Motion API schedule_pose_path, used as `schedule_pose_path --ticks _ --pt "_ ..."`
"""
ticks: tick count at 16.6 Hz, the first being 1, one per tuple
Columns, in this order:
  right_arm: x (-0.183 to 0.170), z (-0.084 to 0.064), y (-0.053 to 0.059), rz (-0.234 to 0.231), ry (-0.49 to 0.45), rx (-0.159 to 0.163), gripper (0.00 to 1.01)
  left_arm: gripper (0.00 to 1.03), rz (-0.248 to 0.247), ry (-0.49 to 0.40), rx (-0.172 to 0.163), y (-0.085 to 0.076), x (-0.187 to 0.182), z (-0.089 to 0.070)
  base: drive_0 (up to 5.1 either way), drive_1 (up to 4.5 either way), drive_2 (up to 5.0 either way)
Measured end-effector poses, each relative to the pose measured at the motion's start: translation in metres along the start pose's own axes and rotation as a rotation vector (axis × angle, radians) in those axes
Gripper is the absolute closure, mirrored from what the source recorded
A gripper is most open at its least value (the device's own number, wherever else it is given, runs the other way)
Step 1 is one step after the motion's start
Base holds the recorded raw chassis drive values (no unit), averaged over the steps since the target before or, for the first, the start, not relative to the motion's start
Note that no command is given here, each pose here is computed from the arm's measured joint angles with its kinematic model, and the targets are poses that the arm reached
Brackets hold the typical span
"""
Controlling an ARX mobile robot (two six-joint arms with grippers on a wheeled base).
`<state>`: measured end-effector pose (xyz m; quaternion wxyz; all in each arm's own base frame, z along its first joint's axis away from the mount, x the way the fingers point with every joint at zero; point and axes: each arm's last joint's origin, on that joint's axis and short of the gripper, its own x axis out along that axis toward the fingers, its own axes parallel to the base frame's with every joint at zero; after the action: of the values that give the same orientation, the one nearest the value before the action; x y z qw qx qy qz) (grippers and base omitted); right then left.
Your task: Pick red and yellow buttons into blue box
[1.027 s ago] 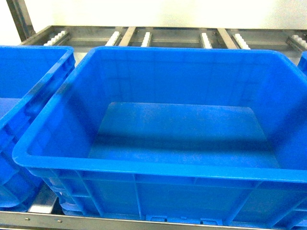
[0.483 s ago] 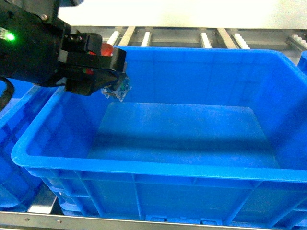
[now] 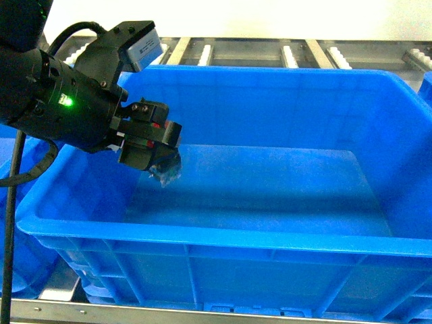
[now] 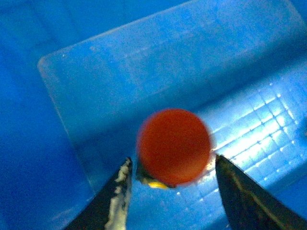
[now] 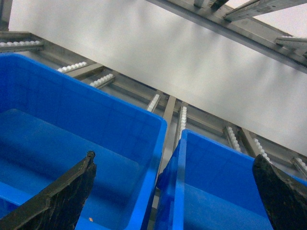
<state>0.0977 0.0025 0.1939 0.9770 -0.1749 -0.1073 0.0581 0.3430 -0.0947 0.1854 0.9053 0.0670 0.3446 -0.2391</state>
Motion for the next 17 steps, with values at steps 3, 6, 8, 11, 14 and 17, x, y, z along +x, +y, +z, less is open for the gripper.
schedule_pose_path --ticks 3,6,8,11,14,17 --pt "0.0 0.0 0.0 0.0 0.0 0.0 0.03 0.17 0.004 -0.025 0.014 -0.005 0.001 0.003 0.0 0.0 0.0" --pt "0.0 0.0 0.0 0.0 0.0 0.0 0.03 0.05 0.209 -0.271 -0.037 0.006 -0.032 0.02 0.0 0.0 0.0" --pt "0.0 0.0 0.0 0.0 0.0 0.0 0.03 0.05 0.504 -0.519 -0.204 0.033 -0.091 0.019 0.0 0.0 0.0" --pt "0.0 0.0 0.0 0.0 0.0 0.0 0.03 0.05 0.659 -0.558 -0.285 0.007 -0.128 -0.045 0.0 0.0 0.0" --pt "0.0 0.0 0.0 0.0 0.0 0.0 0.03 0.05 0.736 -0.559 -0.33 -0.035 -0.164 -0.098 0.0 0.0 0.0" --pt "0.0 0.0 0.0 0.0 0.0 0.0 0.03 0.05 0.749 -0.628 -0.377 -0.044 -0.176 -0.101 0.0 0.0 0.0"
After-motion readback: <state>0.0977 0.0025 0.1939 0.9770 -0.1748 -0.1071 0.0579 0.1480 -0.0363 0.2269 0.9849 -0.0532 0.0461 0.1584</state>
